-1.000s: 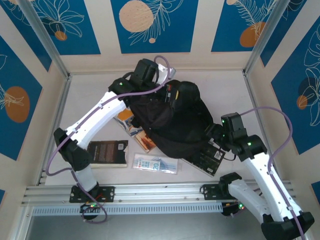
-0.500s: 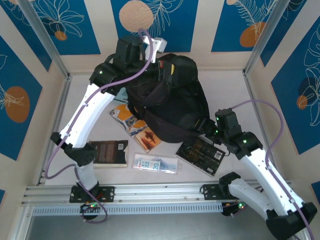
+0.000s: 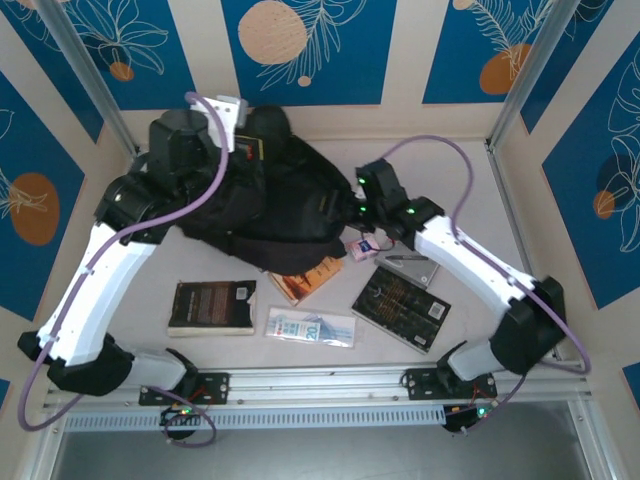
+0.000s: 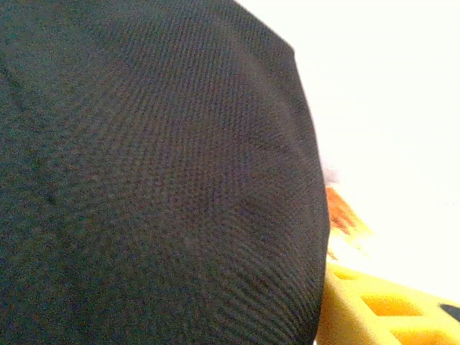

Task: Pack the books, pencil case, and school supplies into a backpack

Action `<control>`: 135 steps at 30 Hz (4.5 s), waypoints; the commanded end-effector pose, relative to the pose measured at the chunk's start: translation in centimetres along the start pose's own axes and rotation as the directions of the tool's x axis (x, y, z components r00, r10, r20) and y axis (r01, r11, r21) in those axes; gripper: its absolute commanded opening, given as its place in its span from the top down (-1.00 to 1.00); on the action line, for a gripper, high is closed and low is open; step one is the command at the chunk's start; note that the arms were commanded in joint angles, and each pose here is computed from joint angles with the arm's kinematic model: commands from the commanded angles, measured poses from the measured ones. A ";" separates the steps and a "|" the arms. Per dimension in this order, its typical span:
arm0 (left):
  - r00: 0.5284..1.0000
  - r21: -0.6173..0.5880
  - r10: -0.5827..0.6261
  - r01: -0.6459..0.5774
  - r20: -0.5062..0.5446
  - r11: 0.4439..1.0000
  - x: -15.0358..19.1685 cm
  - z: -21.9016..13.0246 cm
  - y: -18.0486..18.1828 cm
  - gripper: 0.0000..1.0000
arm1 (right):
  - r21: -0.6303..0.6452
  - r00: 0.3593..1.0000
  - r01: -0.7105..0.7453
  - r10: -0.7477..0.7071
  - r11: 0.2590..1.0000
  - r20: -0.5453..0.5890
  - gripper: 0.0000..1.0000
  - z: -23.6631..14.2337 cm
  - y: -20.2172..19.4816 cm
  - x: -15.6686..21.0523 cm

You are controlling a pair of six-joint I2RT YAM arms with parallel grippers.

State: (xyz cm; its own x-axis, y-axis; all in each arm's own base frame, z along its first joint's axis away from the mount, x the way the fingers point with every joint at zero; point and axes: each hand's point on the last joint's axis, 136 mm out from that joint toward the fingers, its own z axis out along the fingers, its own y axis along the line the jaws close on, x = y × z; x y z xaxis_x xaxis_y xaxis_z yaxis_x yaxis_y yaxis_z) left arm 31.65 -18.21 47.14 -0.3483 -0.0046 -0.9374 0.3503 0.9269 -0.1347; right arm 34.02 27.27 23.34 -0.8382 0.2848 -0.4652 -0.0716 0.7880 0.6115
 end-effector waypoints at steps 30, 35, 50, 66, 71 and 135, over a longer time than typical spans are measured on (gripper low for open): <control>0.886 0.077 -0.457 0.452 0.075 0.889 -1.4 5.1 9.8 1.00 | -0.041 0.997 0.064 -0.062 0.997 0.035 -0.24 -1.1 -4.6 -2.6; 0.866 0.037 -0.491 0.496 -0.096 0.868 5.1 8.8 9.1 1.00 | -0.231 0.992 0.120 -0.128 0.965 -0.016 -0.46 -2.8 -3.5 -0.8; 0.839 0.087 -0.442 0.490 -0.319 0.867 13.5 12.1 1.9 1.00 | 0.438 0.996 -0.084 0.067 0.895 0.054 -0.46 -7.1 -17.4 0.1; 0.829 -0.116 -0.521 0.508 -0.204 0.853 13.9 10.4 7.5 1.00 | 0.509 0.971 0.080 0.048 0.857 -0.233 0.28 0.5 -18.5 4.7; 0.819 -0.126 -0.538 0.523 -0.197 0.843 14.1 10.5 8.2 1.00 | 0.502 0.953 0.184 -0.027 0.845 -0.303 0.48 3.6 -18.9 4.5; 0.793 -0.068 -0.558 0.560 -0.245 0.826 14.4 11.8 7.7 1.00 | 0.487 0.889 0.312 -0.069 0.816 -0.453 -0.56 7.5 -25.7 3.3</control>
State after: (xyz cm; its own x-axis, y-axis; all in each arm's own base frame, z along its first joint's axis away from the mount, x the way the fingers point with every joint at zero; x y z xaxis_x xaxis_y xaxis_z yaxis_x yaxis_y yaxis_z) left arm 39.16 -15.48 28.58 -0.6874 -0.4294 -0.5857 0.0151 0.7979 -0.6027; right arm 38.08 12.06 1.94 -0.9744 -0.0526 -0.2187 -0.0629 0.9972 0.0403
